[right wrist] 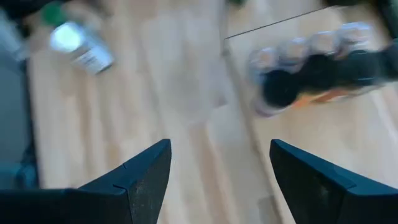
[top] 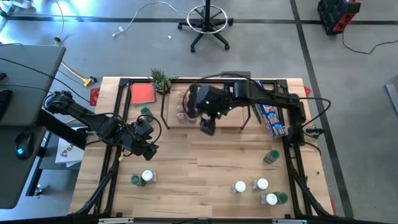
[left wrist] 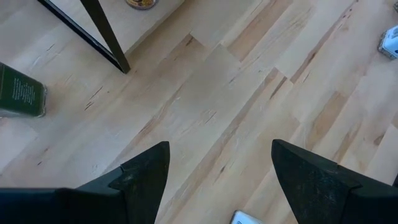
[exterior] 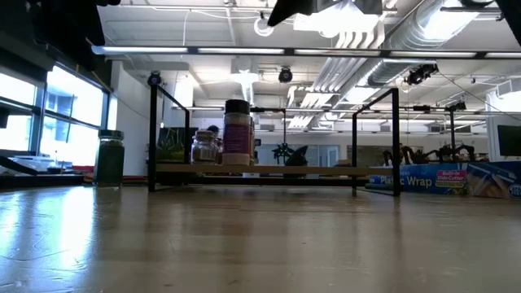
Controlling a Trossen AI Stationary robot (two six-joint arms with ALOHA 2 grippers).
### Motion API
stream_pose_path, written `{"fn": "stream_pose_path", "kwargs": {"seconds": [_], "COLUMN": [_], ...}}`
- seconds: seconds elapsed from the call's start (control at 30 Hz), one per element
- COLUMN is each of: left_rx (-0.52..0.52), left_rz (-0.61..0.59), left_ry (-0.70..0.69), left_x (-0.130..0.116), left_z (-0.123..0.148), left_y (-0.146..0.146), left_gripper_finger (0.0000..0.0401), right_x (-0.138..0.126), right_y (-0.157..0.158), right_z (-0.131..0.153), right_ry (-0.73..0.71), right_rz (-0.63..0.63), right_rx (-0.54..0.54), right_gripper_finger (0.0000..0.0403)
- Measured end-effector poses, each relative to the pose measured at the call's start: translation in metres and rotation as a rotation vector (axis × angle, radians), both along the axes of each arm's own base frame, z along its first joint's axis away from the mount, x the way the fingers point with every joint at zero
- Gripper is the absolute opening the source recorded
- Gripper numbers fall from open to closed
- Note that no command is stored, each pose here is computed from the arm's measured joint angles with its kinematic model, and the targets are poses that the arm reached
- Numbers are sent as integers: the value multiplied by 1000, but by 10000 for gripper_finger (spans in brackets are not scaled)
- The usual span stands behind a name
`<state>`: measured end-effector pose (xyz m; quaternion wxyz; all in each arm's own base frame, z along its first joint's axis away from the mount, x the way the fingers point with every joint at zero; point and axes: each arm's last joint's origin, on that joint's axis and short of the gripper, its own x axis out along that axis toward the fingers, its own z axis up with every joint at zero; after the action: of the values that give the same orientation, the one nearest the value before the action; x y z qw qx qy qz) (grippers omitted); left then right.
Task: Shelf spices
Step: Put the green seasoning bottle on the shelf
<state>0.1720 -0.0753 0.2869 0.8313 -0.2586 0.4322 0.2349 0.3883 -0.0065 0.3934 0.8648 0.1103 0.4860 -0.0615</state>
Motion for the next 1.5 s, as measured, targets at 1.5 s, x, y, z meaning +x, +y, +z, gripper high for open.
{"fn": "stream_pose_path", "kwargs": {"seconds": [1.5], "left_rx": [120], "left_rz": [-669], "left_ry": [350], "left_x": [-35], "left_z": [-73], "left_y": [-132], "left_gripper_finger": [296], "right_x": [-31], "right_y": [50], "right_z": [-29], "right_ry": [268], "right_rz": [108], "right_rx": [-15], "right_gripper_finger": [268]}}
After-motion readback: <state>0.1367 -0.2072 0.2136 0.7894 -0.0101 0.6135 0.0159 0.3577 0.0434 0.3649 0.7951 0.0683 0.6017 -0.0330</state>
